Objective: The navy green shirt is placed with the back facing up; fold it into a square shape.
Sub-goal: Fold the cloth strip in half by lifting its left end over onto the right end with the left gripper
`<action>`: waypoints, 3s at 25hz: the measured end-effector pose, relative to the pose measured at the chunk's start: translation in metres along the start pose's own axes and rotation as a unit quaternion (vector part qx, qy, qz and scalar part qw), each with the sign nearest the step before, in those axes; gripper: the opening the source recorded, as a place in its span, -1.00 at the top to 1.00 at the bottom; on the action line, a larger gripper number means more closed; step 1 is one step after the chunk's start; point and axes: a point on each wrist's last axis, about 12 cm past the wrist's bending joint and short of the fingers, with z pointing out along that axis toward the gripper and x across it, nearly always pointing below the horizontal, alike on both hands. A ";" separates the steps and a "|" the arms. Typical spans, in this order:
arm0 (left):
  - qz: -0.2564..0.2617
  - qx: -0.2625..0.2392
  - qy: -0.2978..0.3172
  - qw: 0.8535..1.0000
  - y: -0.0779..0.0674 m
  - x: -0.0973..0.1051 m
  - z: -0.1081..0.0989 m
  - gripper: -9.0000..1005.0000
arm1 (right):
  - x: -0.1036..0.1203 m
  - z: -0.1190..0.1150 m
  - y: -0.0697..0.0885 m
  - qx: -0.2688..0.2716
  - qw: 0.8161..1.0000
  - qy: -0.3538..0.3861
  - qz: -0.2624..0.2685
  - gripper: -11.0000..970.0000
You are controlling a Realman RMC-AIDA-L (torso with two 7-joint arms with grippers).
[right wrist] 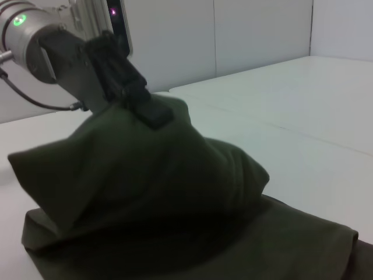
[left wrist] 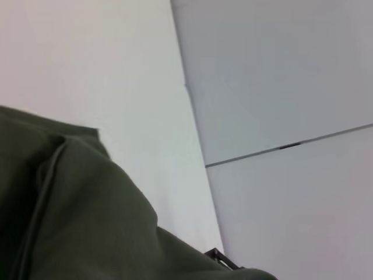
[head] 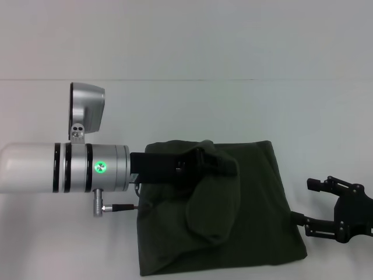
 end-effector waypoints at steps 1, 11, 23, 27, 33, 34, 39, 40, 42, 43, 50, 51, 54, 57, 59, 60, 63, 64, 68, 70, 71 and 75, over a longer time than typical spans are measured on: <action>0.000 0.001 0.000 1.000 -0.001 0.000 0.000 0.82 | 0.000 0.000 0.000 0.000 1.000 0.000 0.000 -0.89; -0.001 -0.003 -0.006 1.000 0.001 0.002 0.022 0.82 | 0.000 0.002 0.001 -0.004 1.000 0.000 -0.001 -0.89; 0.000 0.001 -0.024 1.000 0.010 0.014 0.036 0.74 | 0.000 0.002 0.001 -0.004 1.000 0.001 -0.001 -0.89; 0.020 0.014 -0.013 1.000 0.007 0.018 0.040 0.70 | 0.001 0.001 0.001 -0.002 1.000 0.000 0.001 -0.89; 0.033 0.043 -0.005 0.999 0.003 0.027 0.047 0.45 | 0.005 -0.009 -0.001 0.026 1.000 -0.006 0.011 -0.89; 0.033 0.046 -0.007 0.998 0.003 0.028 0.048 0.38 | 0.006 -0.011 -0.002 0.030 0.999 -0.007 0.013 -0.89; 0.035 0.037 -0.021 0.998 0.006 0.026 0.048 -0.02 | 0.009 -0.016 -0.003 0.047 0.999 -0.010 0.020 -0.89; 0.035 0.030 -0.025 0.999 0.008 0.026 0.047 -0.12 | 0.009 -0.016 -0.003 0.049 0.999 -0.011 0.021 -0.89; 0.034 0.019 -0.032 0.999 0.012 0.026 0.048 -0.31 | 0.009 -0.016 -0.003 0.049 0.998 -0.011 0.021 -0.89; 0.034 0.018 -0.033 0.999 0.012 0.026 0.048 -0.36 | 0.009 -0.016 -0.003 0.049 0.998 -0.011 0.021 -0.89; 0.038 0.030 -0.018 0.999 0.008 0.028 0.050 -0.70 | 0.009 -0.016 -0.003 0.049 0.999 -0.012 0.021 -0.89; 0.041 0.027 -0.013 0.999 0.008 0.028 0.051 -0.74 | 0.009 -0.016 -0.003 0.049 0.999 -0.012 0.021 -0.89; 0.044 0.020 -0.007 0.999 0.007 0.027 0.052 -0.81 | 0.008 -0.015 -0.003 0.049 0.999 -0.012 0.021 -0.89; 0.040 0.019 -0.006 0.999 0.004 0.021 0.053 -0.85 | 0.009 -0.014 -0.004 0.051 0.998 -0.010 0.021 -0.89; 0.043 0.018 0.003 0.999 -0.002 0.015 0.054 -0.85 | 0.009 -0.014 -0.004 0.051 0.998 -0.010 0.022 -0.89; 0.046 0.016 0.009 0.999 -0.004 0.014 0.055 -0.85 | 0.009 -0.014 -0.004 0.051 0.998 -0.010 0.022 -0.89; 0.068 -0.007 0.056 0.996 -0.013 0.006 0.061 -0.84 | 0.009 -0.014 -0.004 0.051 0.998 -0.010 0.022 -0.89; 0.078 -0.020 0.073 0.994 -0.017 0.002 0.062 -0.84 | 0.009 -0.014 -0.004 0.051 0.998 -0.010 0.021 -0.89; 0.104 -0.040 0.102 0.988 -0.029 -0.005 0.067 -0.84 | 0.009 -0.014 -0.004 0.051 0.998 -0.010 0.022 -0.89; 0.119 -0.047 0.119 0.985 -0.035 -0.008 0.072 -0.84 | 0.010 -0.014 -0.003 0.051 0.998 -0.010 0.022 -0.89; 0.125 -0.051 0.125 0.983 -0.038 -0.009 0.074 -0.84 | 0.010 -0.014 -0.003 0.052 0.998 -0.010 0.023 -0.89; 0.151 -0.063 0.138 0.977 -0.050 -0.018 0.081 -0.84 | 0.010 -0.014 -0.003 0.052 0.998 -0.009 0.023 -0.89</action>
